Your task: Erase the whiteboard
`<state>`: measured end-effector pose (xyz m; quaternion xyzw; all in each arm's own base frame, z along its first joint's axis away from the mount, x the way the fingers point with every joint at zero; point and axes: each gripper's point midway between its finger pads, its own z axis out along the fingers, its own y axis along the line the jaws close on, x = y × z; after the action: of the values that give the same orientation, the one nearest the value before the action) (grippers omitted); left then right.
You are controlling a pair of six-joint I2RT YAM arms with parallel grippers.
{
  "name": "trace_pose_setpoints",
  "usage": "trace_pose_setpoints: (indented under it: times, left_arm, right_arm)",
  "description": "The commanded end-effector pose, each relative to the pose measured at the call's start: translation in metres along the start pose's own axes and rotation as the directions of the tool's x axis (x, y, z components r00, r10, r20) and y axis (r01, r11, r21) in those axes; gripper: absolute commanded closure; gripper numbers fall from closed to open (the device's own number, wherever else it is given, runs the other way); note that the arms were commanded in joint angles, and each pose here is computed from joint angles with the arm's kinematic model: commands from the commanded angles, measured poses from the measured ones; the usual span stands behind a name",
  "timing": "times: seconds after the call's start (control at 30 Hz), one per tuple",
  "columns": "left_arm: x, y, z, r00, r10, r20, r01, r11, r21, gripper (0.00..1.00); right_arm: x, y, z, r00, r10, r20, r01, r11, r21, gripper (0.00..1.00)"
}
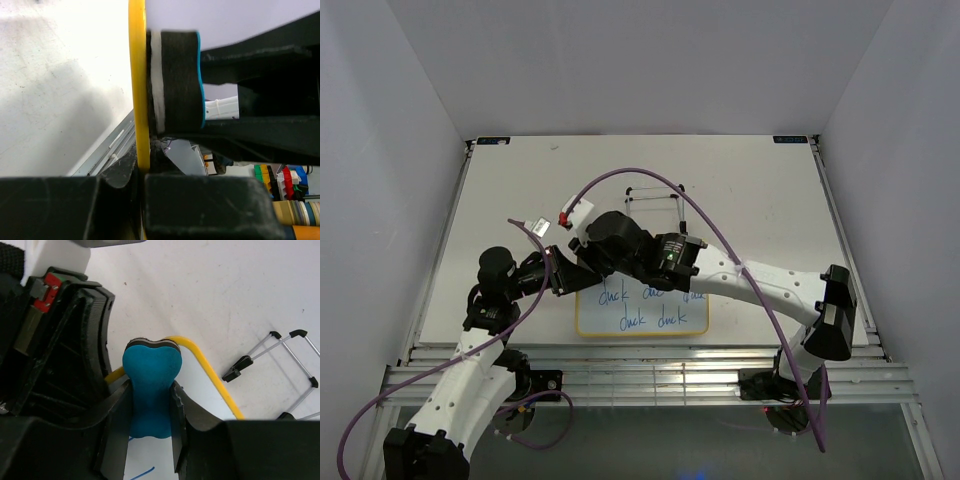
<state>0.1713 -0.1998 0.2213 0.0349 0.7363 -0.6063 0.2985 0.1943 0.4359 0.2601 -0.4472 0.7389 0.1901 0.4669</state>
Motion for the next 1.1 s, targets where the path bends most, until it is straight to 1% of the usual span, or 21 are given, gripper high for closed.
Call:
trace_pose_setpoints:
  times: [0.0,0.03,0.13,0.17,0.2,0.3,0.37,0.4,0.43,0.53,0.67,0.73,0.8,0.87,0.9,0.97,1.0,1.07]
  left_arm:
    - [0.003,-0.060,-0.012,0.977,0.210,-0.029,-0.200,0.958,0.205,1.00]
    - [0.003,-0.060,-0.012,0.978,0.206,-0.029,-0.196,0.959,0.204,1.00]
    - [0.001,-0.062,-0.012,0.978,0.205,-0.020,-0.197,0.958,0.207,1.00]
    - [0.002,-0.063,-0.012,0.978,0.205,-0.022,-0.196,0.958,0.210,1.00]
    - [0.001,-0.063,-0.012,0.978,0.206,-0.020,-0.197,0.957,0.211,1.00]
    - [0.000,-0.063,-0.011,0.979,0.201,-0.022,-0.192,0.958,0.215,1.00]
    - [0.000,-0.063,-0.011,0.981,0.194,-0.022,-0.185,0.959,0.214,1.00]
    - [0.000,-0.063,-0.011,0.980,0.196,-0.022,-0.187,0.958,0.216,1.00]
    - [-0.001,-0.063,-0.011,0.980,0.198,-0.020,-0.190,0.958,0.216,1.00]
    - [-0.001,-0.064,-0.011,0.980,0.200,-0.017,-0.192,0.957,0.219,1.00]
    - [0.000,-0.065,-0.012,0.980,0.197,-0.020,-0.188,0.957,0.222,1.00]
    - [-0.001,-0.066,-0.012,0.980,0.201,-0.015,-0.192,0.956,0.222,1.00]
    - [-0.003,-0.066,-0.011,0.979,0.201,-0.007,-0.195,0.956,0.220,1.00]
    - [-0.005,-0.066,-0.010,0.980,0.198,0.000,-0.194,0.957,0.215,1.00]
    - [-0.006,-0.066,-0.010,0.980,0.197,0.003,-0.193,0.958,0.214,1.00]
    - [-0.007,-0.069,-0.010,0.980,0.199,0.008,-0.196,0.956,0.218,1.00]
    - [-0.009,-0.070,-0.010,0.980,0.201,0.014,-0.199,0.956,0.217,1.00]
    - [-0.010,-0.073,-0.011,0.978,0.207,0.018,-0.206,0.953,0.222,1.00]
  right_arm:
    - [-0.003,-0.044,0.003,1.000,0.007,0.020,-0.009,0.992,0.122,0.92]
    - [-0.005,-0.048,-0.002,0.999,0.000,0.034,-0.005,0.992,0.127,0.92]
    - [0.015,-0.058,-0.004,1.000,-0.011,0.007,0.009,0.986,0.164,0.92]
    - [0.022,-0.061,-0.004,1.000,-0.009,-0.002,0.009,0.983,0.183,0.92]
    - [0.038,-0.067,-0.002,1.000,-0.003,-0.028,0.008,0.978,0.208,0.92]
    - [0.044,-0.071,-0.006,0.999,0.039,0.003,-0.039,0.973,0.228,0.92]
    - [0.037,-0.067,-0.008,0.999,0.044,0.028,-0.049,0.979,0.198,0.92]
    - [0.033,-0.063,-0.008,0.996,0.077,0.047,-0.085,0.980,0.178,0.92]
    - [0.023,-0.053,-0.006,0.994,0.084,0.071,-0.093,0.987,0.134,0.92]
    - [0.006,-0.035,-0.001,0.991,0.093,0.099,-0.101,0.992,0.078,0.92]
    - [-0.010,-0.014,0.005,0.989,0.093,0.111,-0.096,0.995,0.022,0.92]
    - [-0.009,0.004,0.007,0.991,0.082,0.105,-0.081,0.997,-0.013,0.92]
    - [-0.003,0.021,0.007,0.993,0.072,0.096,-0.068,0.997,-0.039,0.92]
    - [0.006,0.026,0.006,0.993,0.080,0.084,-0.077,0.996,-0.040,0.92]
    - [0.021,0.026,0.009,0.995,0.079,0.065,-0.077,0.997,-0.027,0.92]
    - [0.034,0.020,0.005,0.992,0.107,0.061,-0.107,0.994,0.001,0.92]
    - [0.056,0.012,0.006,0.994,0.102,0.026,-0.103,0.993,0.051,0.92]
    - [0.068,0.001,-0.002,0.993,0.115,0.019,-0.117,0.988,0.102,0.92]
